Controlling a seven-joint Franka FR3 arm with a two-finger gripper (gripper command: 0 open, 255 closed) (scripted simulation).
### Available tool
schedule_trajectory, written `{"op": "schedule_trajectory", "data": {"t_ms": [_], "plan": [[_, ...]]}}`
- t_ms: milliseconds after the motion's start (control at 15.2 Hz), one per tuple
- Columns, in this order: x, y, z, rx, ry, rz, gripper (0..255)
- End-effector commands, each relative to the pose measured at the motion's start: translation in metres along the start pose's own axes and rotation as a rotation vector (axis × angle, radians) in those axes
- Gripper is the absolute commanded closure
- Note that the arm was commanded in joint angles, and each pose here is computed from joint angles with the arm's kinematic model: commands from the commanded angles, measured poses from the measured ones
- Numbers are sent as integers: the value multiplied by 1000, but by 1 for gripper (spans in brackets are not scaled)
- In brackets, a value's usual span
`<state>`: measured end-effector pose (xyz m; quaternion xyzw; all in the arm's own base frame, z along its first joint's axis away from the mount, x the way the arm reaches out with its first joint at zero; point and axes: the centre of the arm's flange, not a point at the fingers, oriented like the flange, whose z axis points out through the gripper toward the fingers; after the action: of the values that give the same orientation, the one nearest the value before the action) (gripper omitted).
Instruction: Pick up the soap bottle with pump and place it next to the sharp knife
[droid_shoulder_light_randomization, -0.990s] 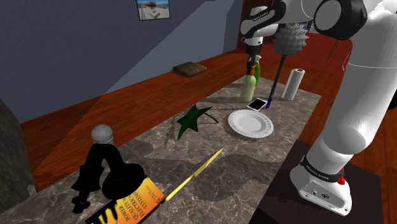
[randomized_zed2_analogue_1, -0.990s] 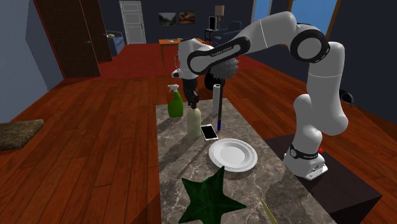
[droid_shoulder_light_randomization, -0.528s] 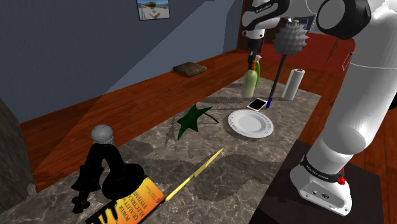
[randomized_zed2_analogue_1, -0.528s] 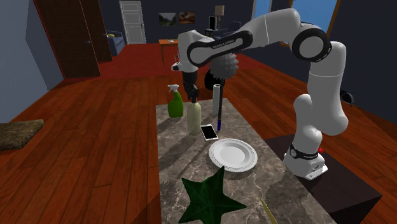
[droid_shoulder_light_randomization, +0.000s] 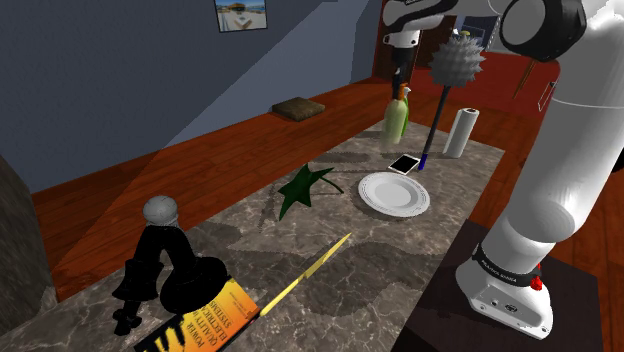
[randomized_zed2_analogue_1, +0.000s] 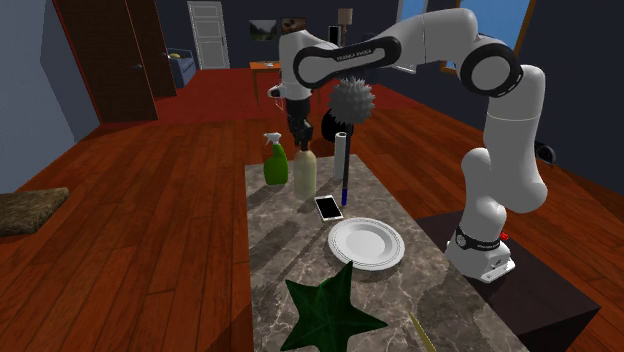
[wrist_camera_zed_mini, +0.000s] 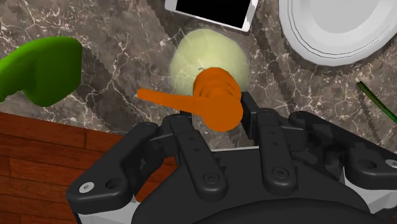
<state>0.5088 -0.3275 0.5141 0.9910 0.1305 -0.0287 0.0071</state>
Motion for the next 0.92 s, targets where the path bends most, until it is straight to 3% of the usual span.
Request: {"op": "schedule_trajectory", "data": {"t_ms": [0,396,858], "plan": [[0,0,-11,0,0,0,255],[-2,0,-39,0,0,0,255],[-3,-90,-61,0,0,0,255]]}}
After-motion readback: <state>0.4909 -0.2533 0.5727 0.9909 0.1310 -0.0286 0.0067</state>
